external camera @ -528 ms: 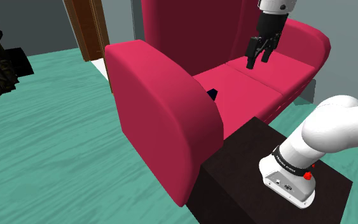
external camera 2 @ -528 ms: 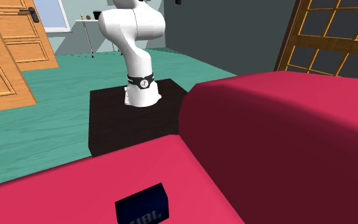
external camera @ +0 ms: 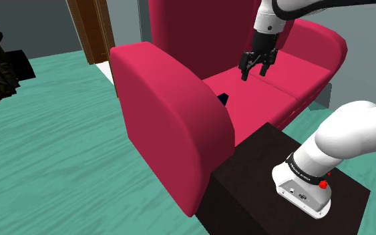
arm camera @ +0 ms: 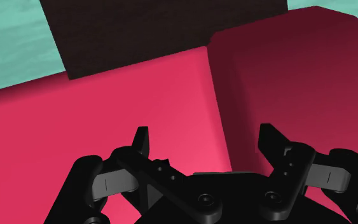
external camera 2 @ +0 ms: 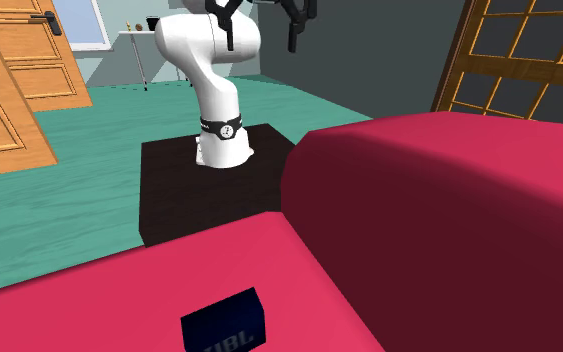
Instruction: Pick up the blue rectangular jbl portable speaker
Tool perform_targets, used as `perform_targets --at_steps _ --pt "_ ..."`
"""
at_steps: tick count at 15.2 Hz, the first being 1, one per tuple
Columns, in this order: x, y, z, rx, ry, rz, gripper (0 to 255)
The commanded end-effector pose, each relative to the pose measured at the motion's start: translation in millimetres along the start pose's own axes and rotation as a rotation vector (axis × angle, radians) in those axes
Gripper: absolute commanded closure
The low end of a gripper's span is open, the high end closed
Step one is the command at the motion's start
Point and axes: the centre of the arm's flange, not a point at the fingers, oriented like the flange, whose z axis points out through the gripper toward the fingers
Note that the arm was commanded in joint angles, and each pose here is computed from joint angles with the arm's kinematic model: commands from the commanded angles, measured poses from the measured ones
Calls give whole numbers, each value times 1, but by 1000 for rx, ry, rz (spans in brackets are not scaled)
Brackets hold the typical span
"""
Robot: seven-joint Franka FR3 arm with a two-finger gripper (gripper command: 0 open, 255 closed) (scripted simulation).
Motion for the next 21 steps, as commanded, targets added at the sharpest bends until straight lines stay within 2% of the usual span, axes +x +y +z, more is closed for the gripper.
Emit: perform_targets --at_steps 1,11,21 --pt "20 -5 20 8 7 64 0" --pt "109 2 114 42 31 375 0" --pt "193 34 206 75 56 685 0"
